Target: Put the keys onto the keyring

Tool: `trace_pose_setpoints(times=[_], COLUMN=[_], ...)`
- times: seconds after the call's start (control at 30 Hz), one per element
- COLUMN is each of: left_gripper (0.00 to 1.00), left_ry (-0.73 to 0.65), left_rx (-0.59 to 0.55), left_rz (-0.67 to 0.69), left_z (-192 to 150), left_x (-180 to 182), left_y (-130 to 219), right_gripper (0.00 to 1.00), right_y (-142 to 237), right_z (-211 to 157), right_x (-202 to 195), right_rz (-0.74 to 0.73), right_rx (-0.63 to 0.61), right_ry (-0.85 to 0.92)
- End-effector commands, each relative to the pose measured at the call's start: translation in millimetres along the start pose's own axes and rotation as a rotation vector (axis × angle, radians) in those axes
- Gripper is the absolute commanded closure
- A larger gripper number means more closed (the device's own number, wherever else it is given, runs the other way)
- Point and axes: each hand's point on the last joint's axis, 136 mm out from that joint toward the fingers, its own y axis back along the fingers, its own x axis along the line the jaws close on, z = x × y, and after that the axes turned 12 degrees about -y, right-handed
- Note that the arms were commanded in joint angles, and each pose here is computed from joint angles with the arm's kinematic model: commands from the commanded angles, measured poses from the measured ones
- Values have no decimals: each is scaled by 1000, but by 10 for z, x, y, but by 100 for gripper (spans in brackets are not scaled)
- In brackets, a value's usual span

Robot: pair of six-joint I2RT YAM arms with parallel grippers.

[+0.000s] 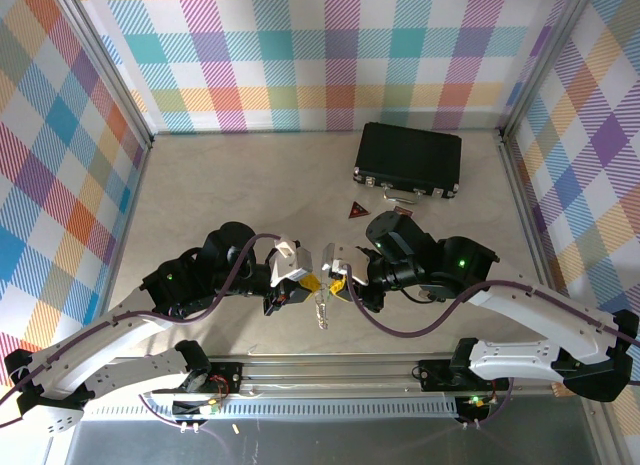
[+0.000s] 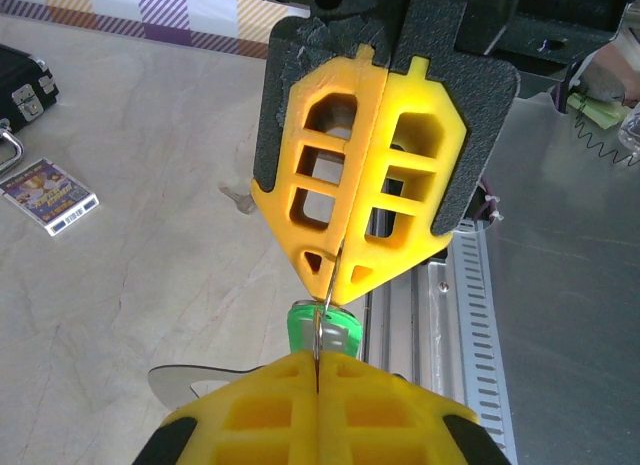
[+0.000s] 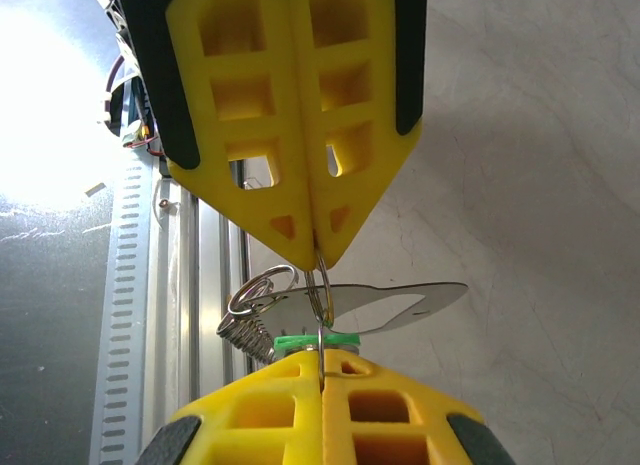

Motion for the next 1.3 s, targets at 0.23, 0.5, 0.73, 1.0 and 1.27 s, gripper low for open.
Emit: trace_pose_setpoints(times=[0.23, 0.5, 0.73, 1.0, 1.27], left_gripper=[100, 100, 100, 100, 100], left_ry=[-40, -43, -40, -39, -39], left_rx=[-27, -31, -31, -28, -22], left_rz=[-11, -10, -12, -12, 6], left_z=[89, 98, 95, 92, 72], left_x=[-49, -50, -53, -52, -29], left_y=[34, 39, 37, 35, 44], right_gripper=[100, 100, 100, 100, 100], right_y=[48, 23, -22, -39, 44], right_z=[112, 132, 147, 147, 114], right_x=[25, 55, 91, 119, 64], right_rz=[-3, 13, 28, 34, -16], right_rx=[-17, -21, -17, -13, -11], right_ry=[34, 39, 46, 52, 41])
